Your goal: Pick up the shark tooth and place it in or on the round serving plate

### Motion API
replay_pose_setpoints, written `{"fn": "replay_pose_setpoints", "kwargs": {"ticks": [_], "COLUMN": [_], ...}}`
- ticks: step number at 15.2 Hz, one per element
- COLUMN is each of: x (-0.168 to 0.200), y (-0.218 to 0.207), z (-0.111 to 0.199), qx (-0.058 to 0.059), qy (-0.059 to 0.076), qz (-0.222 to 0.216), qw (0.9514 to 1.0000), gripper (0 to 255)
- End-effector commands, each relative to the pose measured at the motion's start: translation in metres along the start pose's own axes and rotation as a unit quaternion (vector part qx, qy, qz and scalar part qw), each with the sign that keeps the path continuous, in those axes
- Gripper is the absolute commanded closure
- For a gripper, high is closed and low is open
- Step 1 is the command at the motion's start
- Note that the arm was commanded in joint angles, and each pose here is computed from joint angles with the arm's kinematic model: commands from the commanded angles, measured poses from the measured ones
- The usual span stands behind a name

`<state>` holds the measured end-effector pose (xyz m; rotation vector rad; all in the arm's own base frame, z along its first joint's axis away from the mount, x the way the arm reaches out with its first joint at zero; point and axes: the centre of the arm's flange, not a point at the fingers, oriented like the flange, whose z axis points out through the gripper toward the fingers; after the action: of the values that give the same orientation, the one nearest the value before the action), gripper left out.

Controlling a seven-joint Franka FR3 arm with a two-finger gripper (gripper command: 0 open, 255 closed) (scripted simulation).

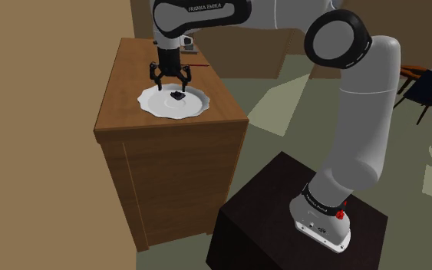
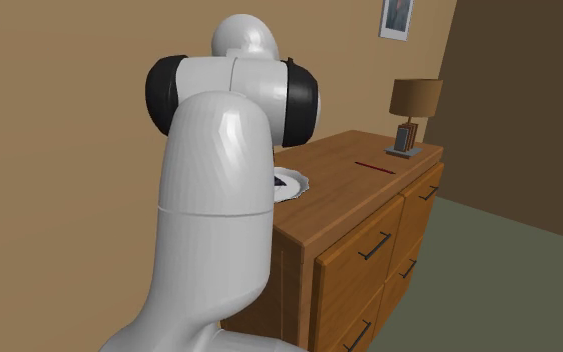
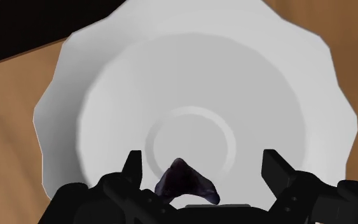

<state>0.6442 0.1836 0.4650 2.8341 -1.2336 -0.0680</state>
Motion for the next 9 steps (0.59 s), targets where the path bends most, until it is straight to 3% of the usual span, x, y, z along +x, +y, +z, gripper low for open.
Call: {"fn": "replay_pose_setpoints", "kwargs": {"ticks": [1,9], "x": [0.0,0.0], "y": [0.001,0.001], "z": [-0.024,-0.034], "qx": [0.0,0.0], "qy": [0.0,0.0], "qz": [0.0,0.0], "qw": [1.0,1.0], "gripper": [0,0]}}
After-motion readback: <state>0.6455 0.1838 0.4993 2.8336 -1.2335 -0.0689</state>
